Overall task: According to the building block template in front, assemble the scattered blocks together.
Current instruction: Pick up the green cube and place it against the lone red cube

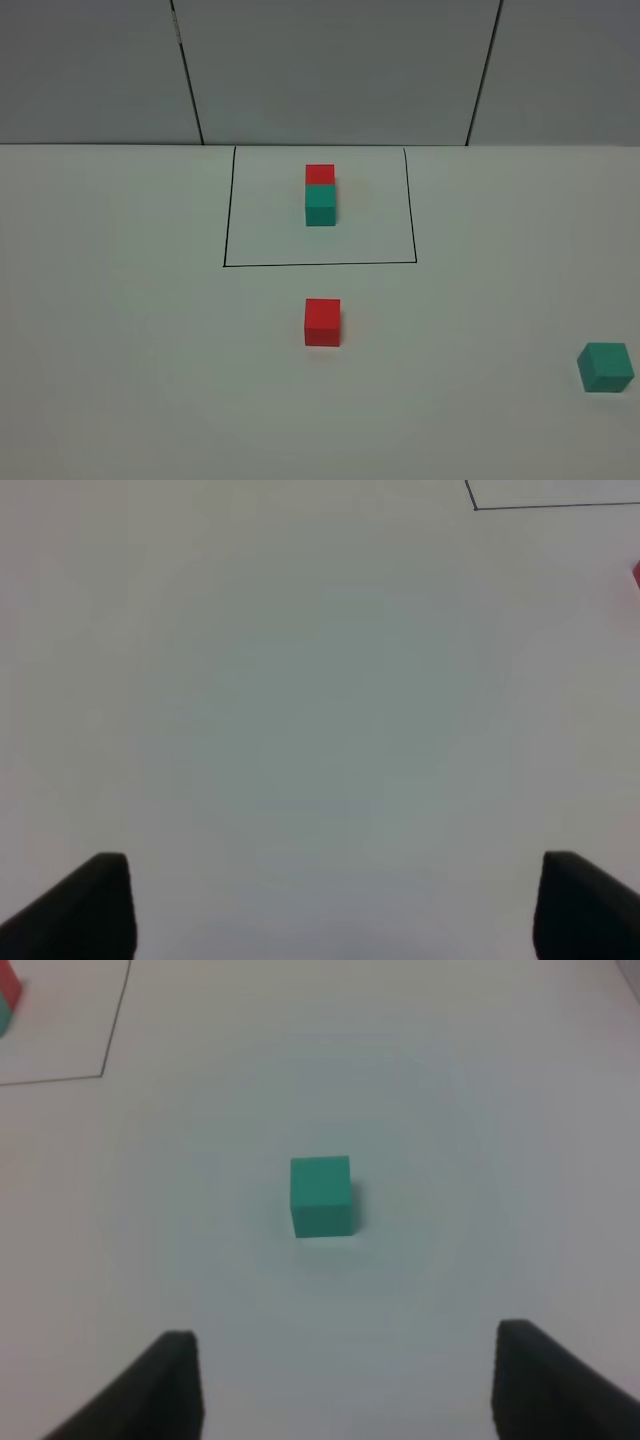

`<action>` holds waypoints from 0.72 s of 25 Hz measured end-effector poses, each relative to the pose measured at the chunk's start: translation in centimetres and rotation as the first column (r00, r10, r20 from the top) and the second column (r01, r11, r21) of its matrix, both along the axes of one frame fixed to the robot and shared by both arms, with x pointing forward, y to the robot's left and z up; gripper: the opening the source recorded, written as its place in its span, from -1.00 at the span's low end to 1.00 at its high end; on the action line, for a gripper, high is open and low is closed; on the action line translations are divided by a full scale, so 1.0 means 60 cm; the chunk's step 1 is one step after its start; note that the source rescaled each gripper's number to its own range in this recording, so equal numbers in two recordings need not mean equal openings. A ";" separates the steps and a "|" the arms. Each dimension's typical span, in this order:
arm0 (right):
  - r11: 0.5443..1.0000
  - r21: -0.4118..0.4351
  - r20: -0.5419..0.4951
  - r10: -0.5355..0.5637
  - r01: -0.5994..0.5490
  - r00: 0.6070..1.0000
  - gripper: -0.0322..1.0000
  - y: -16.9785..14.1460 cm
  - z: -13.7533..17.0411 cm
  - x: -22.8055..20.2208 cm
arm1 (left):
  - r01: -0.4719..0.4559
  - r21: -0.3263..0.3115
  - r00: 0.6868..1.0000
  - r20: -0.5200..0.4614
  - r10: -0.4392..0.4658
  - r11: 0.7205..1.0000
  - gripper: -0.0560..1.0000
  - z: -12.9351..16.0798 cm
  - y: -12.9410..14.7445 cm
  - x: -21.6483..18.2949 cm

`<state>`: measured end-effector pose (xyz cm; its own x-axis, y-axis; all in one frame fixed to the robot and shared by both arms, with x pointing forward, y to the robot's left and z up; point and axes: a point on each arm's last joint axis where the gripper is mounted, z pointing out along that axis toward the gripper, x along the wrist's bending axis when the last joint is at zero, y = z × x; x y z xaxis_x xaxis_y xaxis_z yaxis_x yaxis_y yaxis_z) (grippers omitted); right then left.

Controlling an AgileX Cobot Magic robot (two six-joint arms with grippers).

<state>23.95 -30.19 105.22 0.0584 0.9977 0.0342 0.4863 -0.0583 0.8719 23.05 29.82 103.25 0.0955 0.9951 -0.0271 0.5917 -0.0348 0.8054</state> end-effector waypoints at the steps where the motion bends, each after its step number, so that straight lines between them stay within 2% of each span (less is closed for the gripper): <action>1: 1.000 0.000 0.000 0.000 0.000 1.000 0.15 0.000 0.000 0.000 | 0.000 0.000 1.000 0.000 0.000 1.000 0.78 0.000 0.000 0.000; 11: 1.000 -0.001 0.000 0.000 0.000 1.000 0.15 0.000 0.000 0.000 | 0.000 -0.002 1.000 -0.001 0.000 1.000 0.78 -0.002 0.000 0.001; 18: 1.000 0.000 0.000 0.000 0.000 1.000 0.15 0.000 0.000 0.000 | -0.015 -0.027 1.000 -0.001 0.015 1.000 0.78 -0.003 -0.001 0.002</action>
